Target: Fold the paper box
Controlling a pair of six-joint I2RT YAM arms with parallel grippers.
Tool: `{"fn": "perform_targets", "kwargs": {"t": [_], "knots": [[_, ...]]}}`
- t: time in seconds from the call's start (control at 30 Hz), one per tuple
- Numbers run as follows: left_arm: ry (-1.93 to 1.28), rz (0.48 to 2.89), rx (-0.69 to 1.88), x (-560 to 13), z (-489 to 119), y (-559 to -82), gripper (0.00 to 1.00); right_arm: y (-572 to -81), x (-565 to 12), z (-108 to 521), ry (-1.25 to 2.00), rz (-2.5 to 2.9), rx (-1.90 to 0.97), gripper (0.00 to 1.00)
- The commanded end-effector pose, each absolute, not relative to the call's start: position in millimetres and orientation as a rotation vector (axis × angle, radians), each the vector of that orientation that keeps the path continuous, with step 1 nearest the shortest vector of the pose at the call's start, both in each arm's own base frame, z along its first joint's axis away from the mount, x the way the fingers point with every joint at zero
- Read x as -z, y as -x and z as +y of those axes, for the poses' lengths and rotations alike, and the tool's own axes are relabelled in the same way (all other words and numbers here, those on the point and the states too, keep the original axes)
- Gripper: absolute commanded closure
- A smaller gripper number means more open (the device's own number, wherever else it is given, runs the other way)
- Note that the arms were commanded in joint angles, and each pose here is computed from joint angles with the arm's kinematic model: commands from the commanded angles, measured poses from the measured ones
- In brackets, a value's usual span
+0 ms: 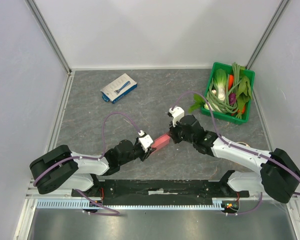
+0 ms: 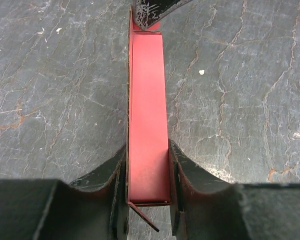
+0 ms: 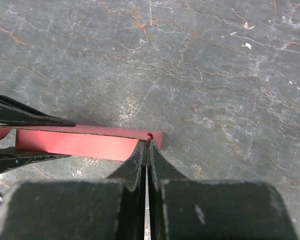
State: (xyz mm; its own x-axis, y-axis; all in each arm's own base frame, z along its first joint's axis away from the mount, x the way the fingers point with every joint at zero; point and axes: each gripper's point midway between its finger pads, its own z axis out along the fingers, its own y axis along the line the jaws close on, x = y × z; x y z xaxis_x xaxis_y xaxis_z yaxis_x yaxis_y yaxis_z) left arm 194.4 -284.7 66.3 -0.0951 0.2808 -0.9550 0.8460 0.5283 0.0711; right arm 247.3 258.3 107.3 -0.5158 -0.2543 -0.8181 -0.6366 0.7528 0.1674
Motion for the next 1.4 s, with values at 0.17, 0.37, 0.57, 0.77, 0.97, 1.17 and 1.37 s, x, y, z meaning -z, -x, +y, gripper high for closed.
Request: {"fn": "perform_targets", "kwargs": {"t": [0.17, 0.37, 0.57, 0.77, 0.97, 1.17, 1.37], "knots": [[-0.954, 1.608, 0.614, -76.7, -288.1, -200.9, 0.92, -239.8, -118.1, 259.4, 0.508, 1.928, -0.545, 1.0], [-0.957, 1.61, 0.614, -75.6, -288.9, -201.2, 0.92, -237.9, -120.6, 253.8, 0.422, 1.914, -0.535, 1.0], [-0.959, 1.609, 0.613, -75.4, -289.4, -201.6, 0.92, -236.7, -134.3, 255.8, 0.357, 1.903, -0.526, 1.0], [-0.957, 1.612, 0.614, -74.5, -288.8, -201.1, 0.92, -232.5, -116.3, 247.5, 0.383, 1.868, -0.516, 1.0], [-0.935, 1.62, 0.588, -74.2, -285.9, -205.5, 0.92, -228.0, -90.5, 228.4, 0.412, 1.872, -0.443, 1.0], [-0.934, 1.628, 0.589, -72.0, -287.0, -206.0, 0.91, -225.7, -86.6, 222.4, 0.426, 1.854, -0.432, 1.0], [-0.883, 1.647, 0.652, -79.1, -291.7, -203.3, 0.69, -224.6, -81.2, 227.0, 0.363, 1.86, -0.432, 1.0]]}}
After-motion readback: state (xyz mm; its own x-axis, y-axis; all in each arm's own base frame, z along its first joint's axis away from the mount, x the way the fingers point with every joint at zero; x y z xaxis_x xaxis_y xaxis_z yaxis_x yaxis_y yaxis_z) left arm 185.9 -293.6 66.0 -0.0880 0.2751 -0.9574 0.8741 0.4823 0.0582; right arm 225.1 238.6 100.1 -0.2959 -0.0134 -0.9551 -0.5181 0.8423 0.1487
